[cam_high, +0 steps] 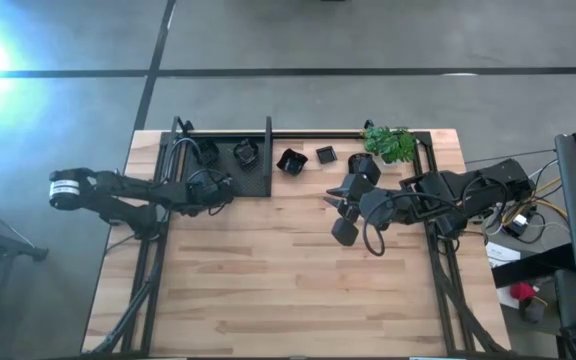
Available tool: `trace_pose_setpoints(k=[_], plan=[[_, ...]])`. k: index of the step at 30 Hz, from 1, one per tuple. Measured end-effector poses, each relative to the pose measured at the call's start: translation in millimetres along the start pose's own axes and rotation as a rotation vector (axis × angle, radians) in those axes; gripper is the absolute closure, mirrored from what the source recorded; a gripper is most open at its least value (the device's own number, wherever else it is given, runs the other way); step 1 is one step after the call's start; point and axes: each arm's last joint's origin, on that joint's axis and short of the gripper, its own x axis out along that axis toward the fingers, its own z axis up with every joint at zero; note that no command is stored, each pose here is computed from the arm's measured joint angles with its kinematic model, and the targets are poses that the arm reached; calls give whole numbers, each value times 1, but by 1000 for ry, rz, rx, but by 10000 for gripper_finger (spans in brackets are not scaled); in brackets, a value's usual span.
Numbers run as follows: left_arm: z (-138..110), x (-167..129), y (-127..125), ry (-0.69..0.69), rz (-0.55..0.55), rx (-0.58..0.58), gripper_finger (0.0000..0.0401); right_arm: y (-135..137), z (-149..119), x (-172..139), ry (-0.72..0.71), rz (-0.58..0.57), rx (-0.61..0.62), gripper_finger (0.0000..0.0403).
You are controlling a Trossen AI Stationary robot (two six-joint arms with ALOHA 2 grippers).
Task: Pick & Place Mini shaped plates
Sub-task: Stack the black square plate on top of the black square plates on the shelf
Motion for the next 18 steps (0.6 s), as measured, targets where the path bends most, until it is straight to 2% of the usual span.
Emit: trace_pose_setpoints(k=[11, 18], plan=[[1, 0, -1, -2, -1, -3, 328, 0, 0, 0, 0, 1, 1, 339], [1, 0, -2, -2, -3, 34, 328, 0, 0, 0, 0, 1, -3, 337]])
